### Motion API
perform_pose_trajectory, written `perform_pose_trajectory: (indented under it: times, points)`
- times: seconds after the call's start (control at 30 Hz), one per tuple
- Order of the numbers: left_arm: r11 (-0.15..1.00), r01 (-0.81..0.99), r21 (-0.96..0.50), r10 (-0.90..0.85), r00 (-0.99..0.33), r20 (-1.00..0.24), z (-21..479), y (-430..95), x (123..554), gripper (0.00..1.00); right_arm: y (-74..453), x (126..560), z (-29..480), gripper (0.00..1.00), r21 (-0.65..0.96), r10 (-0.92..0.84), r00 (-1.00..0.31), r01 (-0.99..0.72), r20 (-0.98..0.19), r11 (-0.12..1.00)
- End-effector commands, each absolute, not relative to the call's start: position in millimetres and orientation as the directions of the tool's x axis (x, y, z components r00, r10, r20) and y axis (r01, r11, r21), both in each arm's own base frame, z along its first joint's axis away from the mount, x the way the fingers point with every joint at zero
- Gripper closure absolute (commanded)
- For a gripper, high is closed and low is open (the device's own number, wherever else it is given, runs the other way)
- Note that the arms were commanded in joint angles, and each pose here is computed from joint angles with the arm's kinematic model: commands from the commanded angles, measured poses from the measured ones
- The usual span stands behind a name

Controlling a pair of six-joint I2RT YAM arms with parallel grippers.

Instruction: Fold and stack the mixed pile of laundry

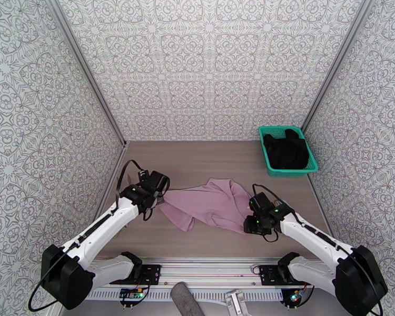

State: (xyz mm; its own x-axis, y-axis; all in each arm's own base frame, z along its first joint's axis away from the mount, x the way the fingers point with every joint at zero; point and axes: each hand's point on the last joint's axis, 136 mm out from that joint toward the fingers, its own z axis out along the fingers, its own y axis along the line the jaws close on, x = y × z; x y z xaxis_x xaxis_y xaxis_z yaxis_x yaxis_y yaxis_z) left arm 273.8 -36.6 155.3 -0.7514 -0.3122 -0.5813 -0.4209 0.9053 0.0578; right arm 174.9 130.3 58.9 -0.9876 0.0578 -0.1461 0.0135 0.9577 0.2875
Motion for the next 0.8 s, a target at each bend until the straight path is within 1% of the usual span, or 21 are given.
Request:
perform_pose_trajectory:
  times: [0.0, 0.07, 0.17, 0.23, 0.33, 0.43, 0.5, 0.57, 0.6, 0.67, 0.77]
  points:
    - [0.885, -0.458, 0.082, -0.316, -0.722, -0.616, 174.1, -17.6, 281.4, 1.00, 149.5, 187.4, 102.4, 0.49, 0.356, -0.026, -0.972, -0.111, -0.235, 0.928]
    - [0.873, -0.481, 0.080, -0.334, -0.710, -0.620, 177.1, -9.3, 285.3, 1.00, 155.0, 199.3, 120.0, 0.46, 0.347, -0.076, -0.954, -0.179, -0.291, 0.920]
    - [0.862, -0.504, 0.060, -0.360, -0.691, -0.627, 182.5, -0.3, 294.9, 1.00, 163.3, 221.6, 142.4, 0.43, 0.285, -0.202, -0.899, -0.326, -0.389, 0.902]
    - [0.857, -0.513, 0.050, -0.372, -0.683, -0.628, 183.6, 3.7, 302.4, 1.00, 172.5, 235.0, 151.7, 0.42, 0.225, -0.319, -0.828, -0.456, -0.461, 0.861]
    - [0.851, -0.524, 0.041, -0.386, -0.675, -0.629, 183.7, 8.9, 314.8, 1.00, 191.9, 250.3, 159.2, 0.41, 0.102, -0.494, -0.663, -0.648, -0.563, 0.755]
    - [0.848, -0.529, 0.026, -0.400, -0.671, -0.625, 182.5, 11.8, 327.0, 1.00, 218.0, 248.3, 156.7, 0.41, -0.035, -0.668, -0.423, -0.829, -0.612, 0.557]
    - [0.847, -0.531, 0.017, -0.406, -0.667, -0.624, 183.3, 13.6, 335.0, 1.00, 233.1, 235.1, 146.9, 0.40, -0.131, -0.765, -0.218, -0.921, -0.606, 0.367]
    - [0.848, -0.530, 0.010, -0.410, -0.667, -0.622, 184.3, 14.5, 341.1, 1.00, 242.0, 219.6, 135.3, 0.38, -0.192, -0.802, -0.042, -0.962, -0.595, 0.193]
    - [0.849, -0.528, 0.005, -0.410, -0.666, -0.623, 185.9, 14.7, 343.8, 1.00, 245.6, 213.5, 132.3, 0.37, -0.197, -0.799, 0.007, -0.970, -0.601, 0.140]
    - [0.851, -0.525, 0.006, -0.406, -0.666, -0.626, 187.5, 15.4, 347.9, 1.00, 251.9, 203.6, 130.9, 0.37, -0.180, -0.785, 0.046, -0.980, -0.617, 0.083]
    - [0.853, -0.522, 0.003, -0.405, -0.665, -0.628, 189.4, 18.8, 353.5, 1.00, 257.1, 182.5, 120.4, 0.37, -0.167, -0.801, 0.118, -0.986, -0.587, -0.022]
